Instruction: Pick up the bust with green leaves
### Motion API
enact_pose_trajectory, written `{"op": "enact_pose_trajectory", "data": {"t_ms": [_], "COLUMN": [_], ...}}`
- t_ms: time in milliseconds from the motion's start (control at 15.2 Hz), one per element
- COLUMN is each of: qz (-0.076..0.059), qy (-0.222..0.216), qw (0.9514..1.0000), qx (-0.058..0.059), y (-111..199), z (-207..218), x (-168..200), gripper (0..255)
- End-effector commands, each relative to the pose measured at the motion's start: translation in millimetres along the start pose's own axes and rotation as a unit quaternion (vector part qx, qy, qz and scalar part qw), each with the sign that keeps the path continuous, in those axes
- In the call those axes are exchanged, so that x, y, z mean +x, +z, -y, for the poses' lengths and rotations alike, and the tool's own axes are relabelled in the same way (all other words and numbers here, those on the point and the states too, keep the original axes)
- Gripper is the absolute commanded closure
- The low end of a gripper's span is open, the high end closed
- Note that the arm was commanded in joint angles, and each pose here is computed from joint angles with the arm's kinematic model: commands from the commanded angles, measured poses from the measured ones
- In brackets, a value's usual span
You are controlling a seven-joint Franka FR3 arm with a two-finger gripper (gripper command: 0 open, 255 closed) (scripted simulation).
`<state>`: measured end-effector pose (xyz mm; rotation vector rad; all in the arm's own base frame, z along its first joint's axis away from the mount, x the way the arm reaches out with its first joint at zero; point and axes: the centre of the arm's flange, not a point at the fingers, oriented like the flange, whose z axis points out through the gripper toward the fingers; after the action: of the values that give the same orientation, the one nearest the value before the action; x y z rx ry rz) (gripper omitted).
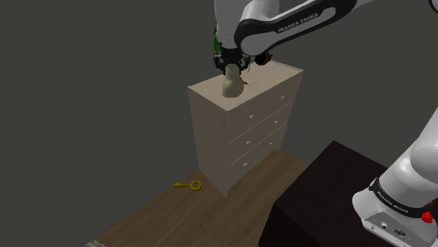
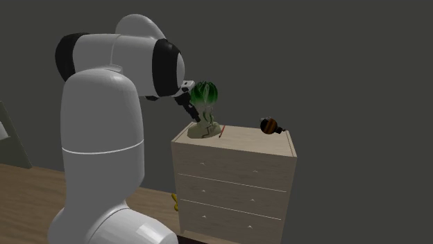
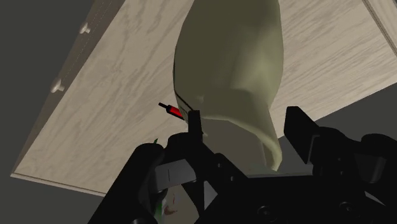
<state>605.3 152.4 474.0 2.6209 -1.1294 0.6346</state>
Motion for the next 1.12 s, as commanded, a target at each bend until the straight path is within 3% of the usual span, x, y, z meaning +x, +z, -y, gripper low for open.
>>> {"op": "enact_pose_trajectory", "data": {"t_ms": [0,396,1056], "qz": [0.001,0.001,0.001], "qy": [-0.001,-0.001,-0.001], "qw": [1.0000,1.0000,1.0000], "qx": [0.001,0.001,0.001], "y": [0.8,1.2,-45.4], "z": [0.7,0.9,-0.6], "x": [-1.4,-0.7,24.1], "gripper": [255,255,255]}}
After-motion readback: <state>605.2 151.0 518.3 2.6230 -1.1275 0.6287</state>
